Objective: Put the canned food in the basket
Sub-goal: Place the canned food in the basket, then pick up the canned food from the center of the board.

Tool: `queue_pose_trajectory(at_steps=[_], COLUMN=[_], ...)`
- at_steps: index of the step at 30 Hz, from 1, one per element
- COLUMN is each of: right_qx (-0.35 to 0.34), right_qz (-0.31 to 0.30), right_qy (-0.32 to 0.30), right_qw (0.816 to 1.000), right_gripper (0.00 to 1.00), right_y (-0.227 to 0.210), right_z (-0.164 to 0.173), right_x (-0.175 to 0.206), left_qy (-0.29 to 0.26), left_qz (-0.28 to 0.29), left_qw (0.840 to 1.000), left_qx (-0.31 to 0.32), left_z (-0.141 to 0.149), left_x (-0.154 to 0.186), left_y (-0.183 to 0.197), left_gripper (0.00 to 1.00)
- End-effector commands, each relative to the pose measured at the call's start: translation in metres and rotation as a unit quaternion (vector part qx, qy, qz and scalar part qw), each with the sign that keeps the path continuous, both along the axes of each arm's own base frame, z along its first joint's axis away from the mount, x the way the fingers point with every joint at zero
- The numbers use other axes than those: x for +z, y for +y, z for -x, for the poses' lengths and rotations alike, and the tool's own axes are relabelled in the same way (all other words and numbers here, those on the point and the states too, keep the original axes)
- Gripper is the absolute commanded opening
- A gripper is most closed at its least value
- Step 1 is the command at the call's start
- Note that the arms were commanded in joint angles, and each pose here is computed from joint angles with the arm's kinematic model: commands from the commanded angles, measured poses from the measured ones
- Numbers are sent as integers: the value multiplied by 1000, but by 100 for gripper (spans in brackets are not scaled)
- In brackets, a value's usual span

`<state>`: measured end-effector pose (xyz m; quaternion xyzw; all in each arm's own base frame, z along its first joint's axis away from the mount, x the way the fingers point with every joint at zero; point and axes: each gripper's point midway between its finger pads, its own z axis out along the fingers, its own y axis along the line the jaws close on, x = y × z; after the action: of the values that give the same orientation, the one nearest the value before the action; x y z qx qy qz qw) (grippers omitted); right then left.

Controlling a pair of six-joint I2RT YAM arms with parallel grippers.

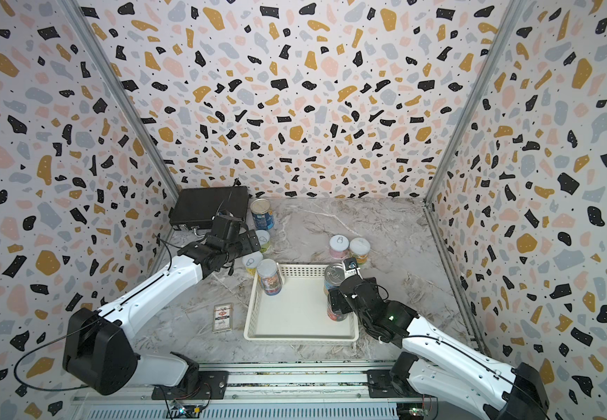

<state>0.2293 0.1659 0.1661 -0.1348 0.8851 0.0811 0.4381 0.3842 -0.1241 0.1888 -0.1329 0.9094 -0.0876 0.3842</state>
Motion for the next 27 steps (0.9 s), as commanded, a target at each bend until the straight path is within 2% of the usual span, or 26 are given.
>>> queue_pose_trajectory(at_steps=[1, 8, 14, 23, 27], right_qx=[-4, 10, 18, 44, 54], right_qz=[-19, -56, -79, -107, -116], right_qy=[-15, -12, -14, 5, 11], right_qw=[1000, 998, 997, 993, 992], right_gripper=[100, 100, 100, 100, 100], right_y=[-1, 2, 2, 11, 13], right_z=[-1, 8, 14, 23, 28], right_x=[21, 33, 39, 45, 48], left_qy=[-10, -16, 4, 29, 26], left_qz=[-26, -72, -109, -134, -152], left_qw=[1000, 996, 991, 987, 986], left_qx=[-3, -47, -74, -81, -64], left_z=[-18, -49, -76, -111, -128], left_x=[10, 13, 4, -33, -40], left_y=[0, -14, -24, -36, -35], left_gripper=[100, 100, 100, 100, 100])
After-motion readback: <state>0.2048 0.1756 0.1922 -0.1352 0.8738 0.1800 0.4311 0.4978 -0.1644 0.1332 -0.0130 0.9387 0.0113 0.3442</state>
